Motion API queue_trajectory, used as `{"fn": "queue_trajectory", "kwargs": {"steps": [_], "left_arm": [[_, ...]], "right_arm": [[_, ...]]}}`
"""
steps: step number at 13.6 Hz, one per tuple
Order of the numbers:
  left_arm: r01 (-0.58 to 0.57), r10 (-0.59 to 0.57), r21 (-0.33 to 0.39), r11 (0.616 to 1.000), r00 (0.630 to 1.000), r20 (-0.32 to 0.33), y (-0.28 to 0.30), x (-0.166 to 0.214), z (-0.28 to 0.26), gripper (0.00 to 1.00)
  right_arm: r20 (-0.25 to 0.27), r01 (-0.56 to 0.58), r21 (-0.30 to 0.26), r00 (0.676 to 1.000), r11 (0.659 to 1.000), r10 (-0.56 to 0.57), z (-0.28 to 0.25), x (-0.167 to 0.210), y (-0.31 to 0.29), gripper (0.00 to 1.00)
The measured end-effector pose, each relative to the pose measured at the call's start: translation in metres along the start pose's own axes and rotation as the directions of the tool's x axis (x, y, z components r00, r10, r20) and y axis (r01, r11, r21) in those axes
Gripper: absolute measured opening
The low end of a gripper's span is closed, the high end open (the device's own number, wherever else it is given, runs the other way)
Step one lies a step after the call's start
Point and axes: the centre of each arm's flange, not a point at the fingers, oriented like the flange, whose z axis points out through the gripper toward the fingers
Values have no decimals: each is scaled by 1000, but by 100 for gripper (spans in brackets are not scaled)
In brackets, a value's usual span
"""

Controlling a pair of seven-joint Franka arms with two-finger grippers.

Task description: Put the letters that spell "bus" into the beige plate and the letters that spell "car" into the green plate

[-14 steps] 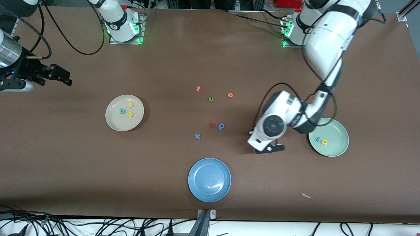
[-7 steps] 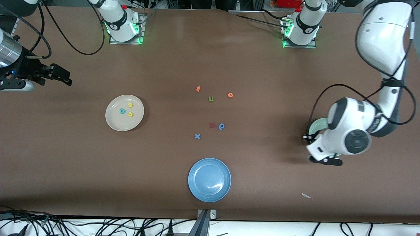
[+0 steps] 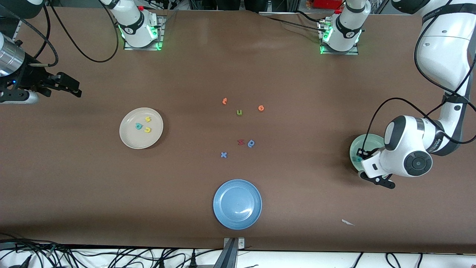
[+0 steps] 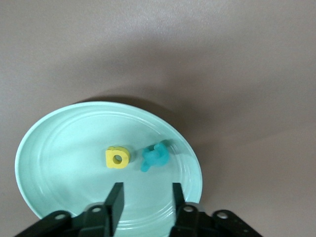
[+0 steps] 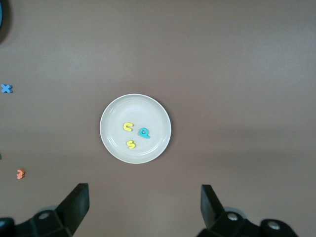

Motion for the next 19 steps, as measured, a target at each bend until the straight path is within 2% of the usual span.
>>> {"fn": "queue_trajectory", "kwargs": {"steps": [4, 5, 8, 10, 11, 16, 19], "left_arm": [[38, -38, 6, 999, 999, -33, -17, -4, -19, 96], [60, -60, 9, 998, 997, -43, -23, -6, -26, 100], [116, -116, -2, 993, 990, -75, -35, -23, -59, 100], [183, -191, -79, 980, 977, -99, -29, -53, -93, 100], [210, -220, -90, 973, 969, -115, -23, -71, -114, 100], [217, -219, -36, 975, 946, -237, 36, -167, -247, 100], [240, -239, -38, 970, 918, -316, 33, -211, -291, 100]], "right_arm": [[0, 0, 0, 1000, 1000, 0, 0, 0, 0, 100], [0, -1, 0, 1000, 1000, 1, 0, 0, 0, 100], [0, -1, 0, 1000, 1000, 1, 0, 0, 0, 100], [-1, -1, 0, 1000, 1000, 1, -1, 0, 0, 100], [-1, -1, 0, 1000, 1000, 1, -1, 0, 0, 100], [-1, -1, 0, 1000, 1000, 1, -1, 0, 0, 100], [-1, -1, 0, 1000, 1000, 1, -1, 0, 0, 100]]}}
